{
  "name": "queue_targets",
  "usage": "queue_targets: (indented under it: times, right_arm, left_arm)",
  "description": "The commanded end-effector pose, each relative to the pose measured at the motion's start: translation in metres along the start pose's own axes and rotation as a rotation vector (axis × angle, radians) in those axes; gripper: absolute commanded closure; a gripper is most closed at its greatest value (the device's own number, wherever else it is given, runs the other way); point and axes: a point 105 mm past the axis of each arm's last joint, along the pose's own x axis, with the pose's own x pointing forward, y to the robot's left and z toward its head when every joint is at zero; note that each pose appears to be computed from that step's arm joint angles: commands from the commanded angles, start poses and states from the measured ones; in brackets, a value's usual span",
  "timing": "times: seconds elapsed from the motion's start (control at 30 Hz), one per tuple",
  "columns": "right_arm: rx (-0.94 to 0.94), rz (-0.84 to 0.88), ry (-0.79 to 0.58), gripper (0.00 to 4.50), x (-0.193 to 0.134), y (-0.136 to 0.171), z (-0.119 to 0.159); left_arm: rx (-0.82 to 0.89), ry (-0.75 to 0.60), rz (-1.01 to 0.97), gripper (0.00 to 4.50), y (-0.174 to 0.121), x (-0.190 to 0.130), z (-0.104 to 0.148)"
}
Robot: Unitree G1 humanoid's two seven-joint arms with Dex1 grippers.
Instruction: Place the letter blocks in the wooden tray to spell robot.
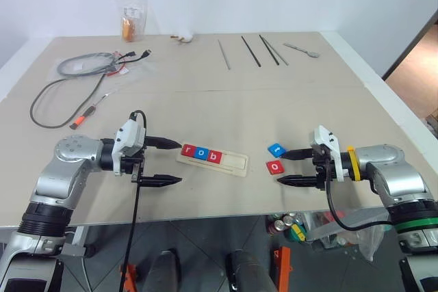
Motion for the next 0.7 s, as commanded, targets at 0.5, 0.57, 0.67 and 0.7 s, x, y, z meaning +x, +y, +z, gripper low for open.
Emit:
queue_targets:
  times: [0.5,0.57,0.67,0.7]
  right_arm:
    - [-0.086,0.094,0.024,0.04,0.021,-0.006,0.01]
    - [-0.096,0.103,0.025,0.04,0.022,-0.006,0.012]
    - [-0.107,0.11,0.038,0.04,0.022,-0.006,0.01]
    - [-0.107,0.11,0.039,0.04,0.021,-0.006,0.009]
  left_arm:
    - [0.036,-0.022,0.025,0.0,0.002,-0.005,0.013]
    - [0.035,-0.027,0.028,0.0,0.003,-0.005,0.014]
    - [0.035,-0.026,0.027,0.0,0.002,-0.005,0.014]
    - [0.034,-0.026,0.028,0.0,0.002,-0.005,0.014]
